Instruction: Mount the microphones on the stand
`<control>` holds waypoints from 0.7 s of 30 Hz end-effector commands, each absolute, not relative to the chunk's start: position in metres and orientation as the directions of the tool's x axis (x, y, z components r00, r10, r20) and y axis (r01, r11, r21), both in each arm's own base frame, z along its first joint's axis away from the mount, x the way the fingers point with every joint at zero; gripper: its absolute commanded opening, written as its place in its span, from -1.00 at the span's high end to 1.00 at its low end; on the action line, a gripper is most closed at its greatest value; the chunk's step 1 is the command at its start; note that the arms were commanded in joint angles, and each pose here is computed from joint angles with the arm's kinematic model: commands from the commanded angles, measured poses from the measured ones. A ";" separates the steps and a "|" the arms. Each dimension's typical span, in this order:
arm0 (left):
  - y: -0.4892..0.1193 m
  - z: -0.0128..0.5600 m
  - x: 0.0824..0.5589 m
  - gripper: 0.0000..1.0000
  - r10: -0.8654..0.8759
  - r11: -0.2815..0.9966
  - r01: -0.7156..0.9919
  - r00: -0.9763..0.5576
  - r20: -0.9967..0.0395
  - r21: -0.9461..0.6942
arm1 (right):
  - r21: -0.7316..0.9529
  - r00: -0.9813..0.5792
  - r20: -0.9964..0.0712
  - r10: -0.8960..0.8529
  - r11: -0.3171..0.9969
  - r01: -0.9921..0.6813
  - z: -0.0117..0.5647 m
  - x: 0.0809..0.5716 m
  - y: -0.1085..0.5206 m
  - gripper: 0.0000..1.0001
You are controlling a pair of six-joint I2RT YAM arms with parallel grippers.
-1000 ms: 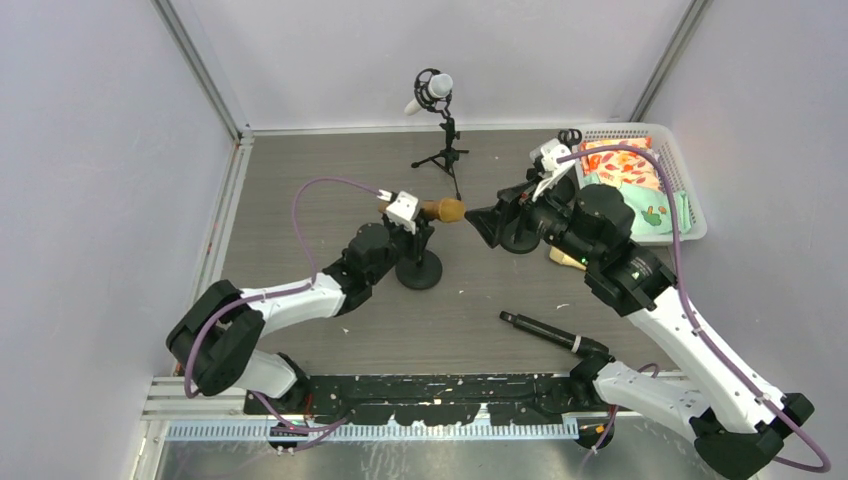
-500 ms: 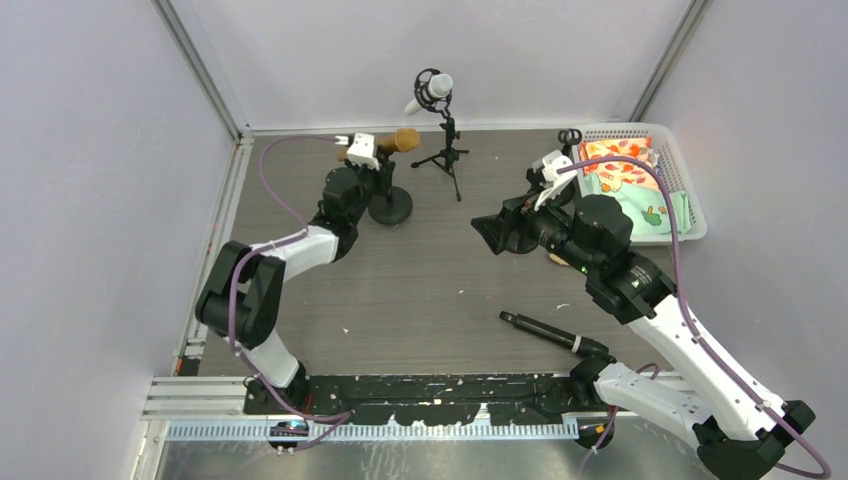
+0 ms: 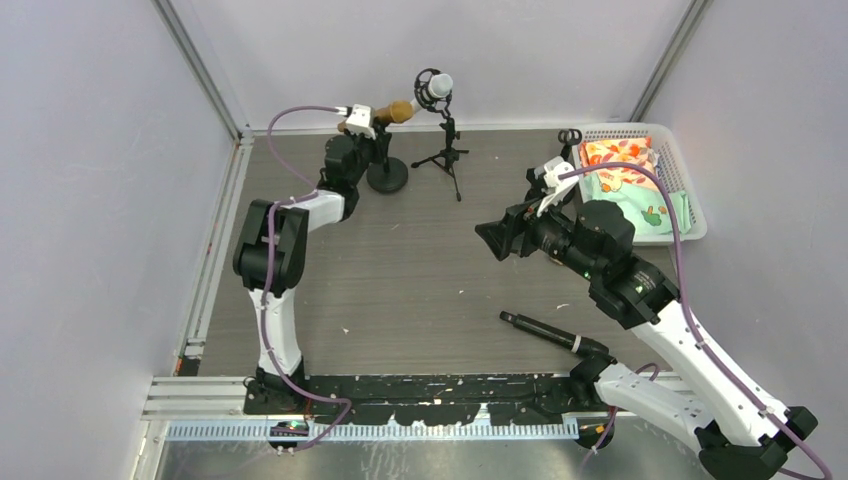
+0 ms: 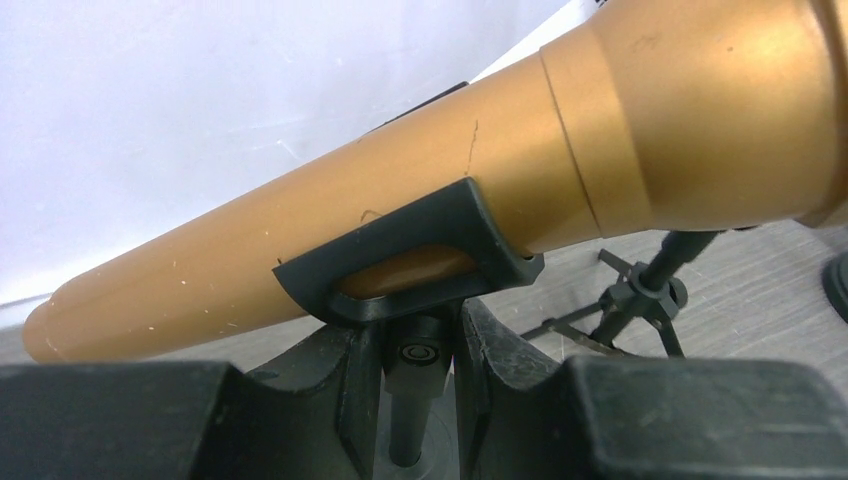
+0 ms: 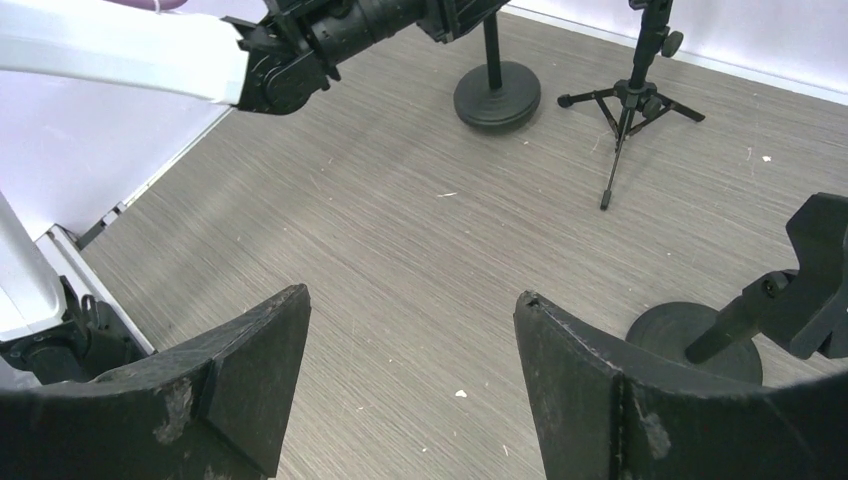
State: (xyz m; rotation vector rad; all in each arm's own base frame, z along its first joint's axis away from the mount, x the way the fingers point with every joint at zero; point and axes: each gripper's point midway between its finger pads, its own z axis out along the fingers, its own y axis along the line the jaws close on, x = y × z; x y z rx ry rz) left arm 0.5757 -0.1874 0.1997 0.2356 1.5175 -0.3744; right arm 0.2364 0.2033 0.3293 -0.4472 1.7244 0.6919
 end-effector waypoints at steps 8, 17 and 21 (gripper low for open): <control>-0.192 0.279 0.612 0.99 -0.080 0.933 0.357 0.304 -0.949 0.036 | 0.229 -0.272 -0.960 0.069 0.754 -0.616 0.328 0.232 0.200 -0.59; -0.187 0.260 0.636 0.92 -0.072 0.940 0.339 0.283 -0.956 0.029 | 0.246 -0.297 -0.952 0.070 0.750 -0.613 0.324 0.232 0.202 -0.59; -0.190 0.251 0.636 0.26 -0.094 0.935 0.354 0.261 -0.961 0.005 | 0.252 -0.302 -0.951 0.074 0.751 -0.610 0.323 0.233 0.203 -0.61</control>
